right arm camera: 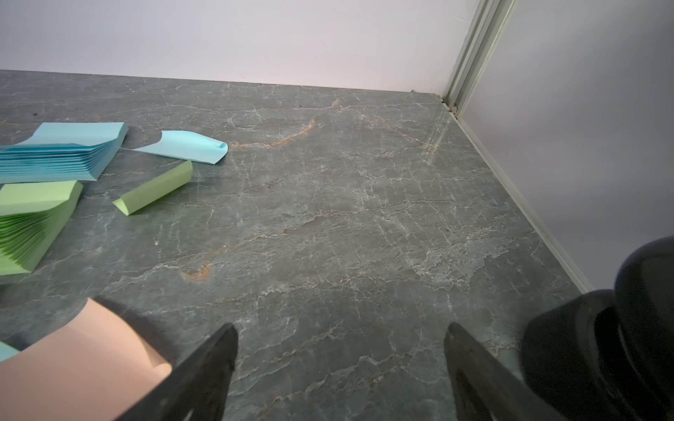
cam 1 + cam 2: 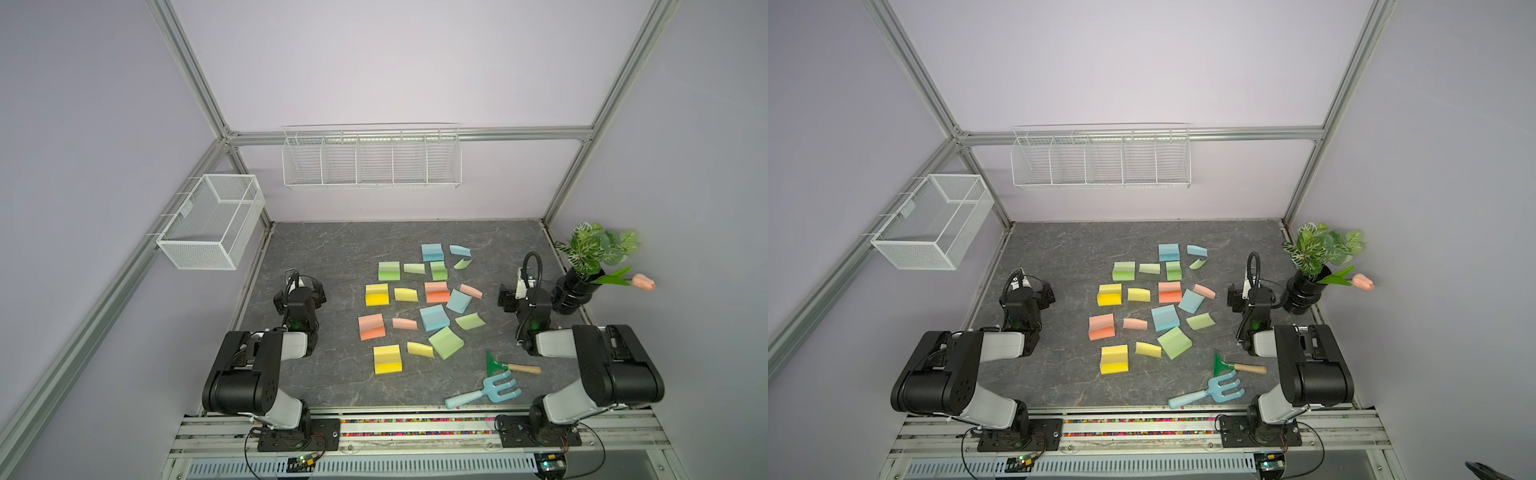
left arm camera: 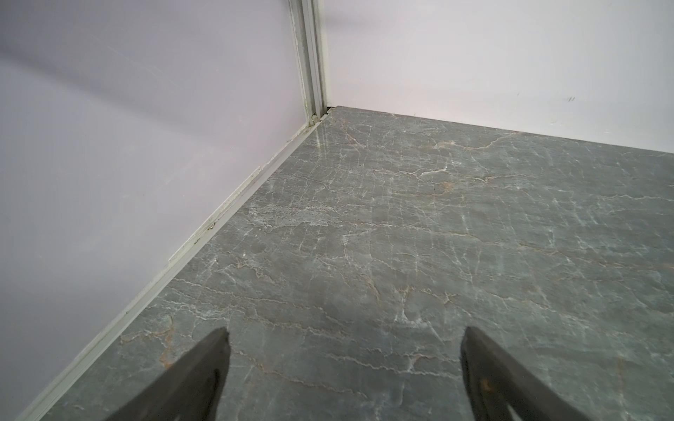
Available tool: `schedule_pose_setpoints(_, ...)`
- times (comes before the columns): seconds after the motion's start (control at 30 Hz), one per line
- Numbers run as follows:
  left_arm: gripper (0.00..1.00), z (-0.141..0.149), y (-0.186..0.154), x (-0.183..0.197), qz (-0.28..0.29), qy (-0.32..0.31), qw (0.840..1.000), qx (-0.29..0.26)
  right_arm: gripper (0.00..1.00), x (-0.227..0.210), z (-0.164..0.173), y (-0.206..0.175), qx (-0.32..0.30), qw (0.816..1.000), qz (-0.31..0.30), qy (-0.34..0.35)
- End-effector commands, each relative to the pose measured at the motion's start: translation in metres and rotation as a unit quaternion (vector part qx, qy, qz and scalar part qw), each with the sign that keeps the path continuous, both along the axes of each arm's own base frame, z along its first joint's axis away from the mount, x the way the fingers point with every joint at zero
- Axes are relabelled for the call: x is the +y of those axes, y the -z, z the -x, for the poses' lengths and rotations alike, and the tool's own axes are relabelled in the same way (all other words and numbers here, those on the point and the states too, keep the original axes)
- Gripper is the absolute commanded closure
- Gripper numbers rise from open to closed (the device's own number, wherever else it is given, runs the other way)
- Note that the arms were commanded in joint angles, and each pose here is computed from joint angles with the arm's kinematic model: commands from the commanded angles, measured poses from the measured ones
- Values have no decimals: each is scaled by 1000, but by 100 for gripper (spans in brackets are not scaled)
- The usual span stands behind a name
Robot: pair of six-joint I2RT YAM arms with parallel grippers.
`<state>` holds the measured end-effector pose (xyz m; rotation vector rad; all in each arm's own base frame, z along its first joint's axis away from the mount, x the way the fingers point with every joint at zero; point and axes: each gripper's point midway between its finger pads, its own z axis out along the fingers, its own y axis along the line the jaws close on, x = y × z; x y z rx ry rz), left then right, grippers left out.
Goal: Tear off pages from different memo pads
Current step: Reset both arms
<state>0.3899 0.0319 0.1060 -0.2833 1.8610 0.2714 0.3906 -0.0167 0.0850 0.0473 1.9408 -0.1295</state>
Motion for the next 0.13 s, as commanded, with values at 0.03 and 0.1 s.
schedule_pose_setpoints(0.03,1,-6,-12,0,1,0,1000,-17,11,16,-4,-6,-6,999,-6,-45)
schedule_pose_setpoints(0.1,1,-6,-12,0,1,0,1000,-16,11,31,6,-13,-35,996,21,-73)
